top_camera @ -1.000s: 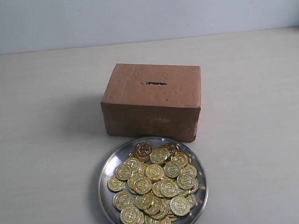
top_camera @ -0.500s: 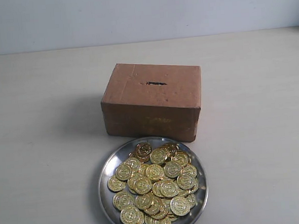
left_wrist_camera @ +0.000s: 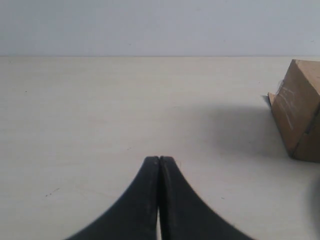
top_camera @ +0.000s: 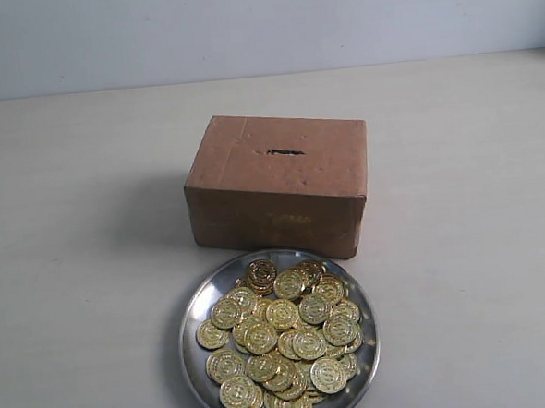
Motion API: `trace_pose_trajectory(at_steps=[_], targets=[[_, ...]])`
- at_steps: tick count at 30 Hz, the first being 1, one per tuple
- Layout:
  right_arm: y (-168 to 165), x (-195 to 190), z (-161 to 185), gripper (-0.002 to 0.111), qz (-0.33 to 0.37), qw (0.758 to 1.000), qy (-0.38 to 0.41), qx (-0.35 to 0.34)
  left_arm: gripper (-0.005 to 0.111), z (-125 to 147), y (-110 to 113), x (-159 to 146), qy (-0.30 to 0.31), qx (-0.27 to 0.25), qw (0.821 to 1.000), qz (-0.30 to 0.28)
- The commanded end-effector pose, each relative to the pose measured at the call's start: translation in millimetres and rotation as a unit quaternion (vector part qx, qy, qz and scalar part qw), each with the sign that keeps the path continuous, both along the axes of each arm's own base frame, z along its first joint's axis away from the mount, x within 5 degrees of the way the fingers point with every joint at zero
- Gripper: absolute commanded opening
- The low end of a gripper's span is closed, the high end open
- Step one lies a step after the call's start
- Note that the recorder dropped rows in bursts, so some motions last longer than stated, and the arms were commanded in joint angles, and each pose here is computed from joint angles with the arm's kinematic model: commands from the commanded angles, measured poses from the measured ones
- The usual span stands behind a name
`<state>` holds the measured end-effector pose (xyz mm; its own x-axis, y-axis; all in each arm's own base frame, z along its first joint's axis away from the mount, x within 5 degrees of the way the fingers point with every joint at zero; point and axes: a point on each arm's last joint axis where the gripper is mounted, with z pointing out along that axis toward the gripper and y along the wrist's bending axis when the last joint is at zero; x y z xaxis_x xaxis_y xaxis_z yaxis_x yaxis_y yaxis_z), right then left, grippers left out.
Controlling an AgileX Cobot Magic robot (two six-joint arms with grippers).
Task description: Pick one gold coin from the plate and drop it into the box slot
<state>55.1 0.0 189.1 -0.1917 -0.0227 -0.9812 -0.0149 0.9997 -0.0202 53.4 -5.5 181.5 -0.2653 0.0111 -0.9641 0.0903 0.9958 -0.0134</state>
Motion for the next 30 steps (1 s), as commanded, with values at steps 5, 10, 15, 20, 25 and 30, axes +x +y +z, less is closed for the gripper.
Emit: trace_pose_trajectory(at_steps=[5,10,15,20,25,30], targets=[[-0.2,-0.1,-0.2,0.000,-0.002,1.000,-0.006,0.001,0.000,0.2,-0.1,-0.4,-0.003,-0.003,1.000,0.000],[-0.2,-0.1,-0.2,0.000,-0.002,1.000,-0.006,0.001,0.000,0.2,-0.2,-0.4,-0.003,-0.003,1.000,-0.001],[-0.2,-0.1,-0.2,0.000,-0.002,1.000,-0.006,0.001,0.000,0.2,-2.9,-0.7,-0.003,-0.003,1.000,-0.026],[-0.2,-0.1,-0.2,0.000,-0.002,1.000,-0.006,0.001,0.000,0.2,-3.1,-0.8,-0.003,-0.003,1.000,-0.029],[-0.2,-0.1,-0.2,0.000,-0.002,1.000,-0.006,0.001,0.000,0.2,-3.3,-0.8,-0.003,-0.003,1.000,-0.030],[-0.2,-0.1,-0.2,0.000,-0.002,1.000,-0.006,0.001,0.000,0.2,-3.3,-0.8,-0.003,-0.003,1.000,-0.030]])
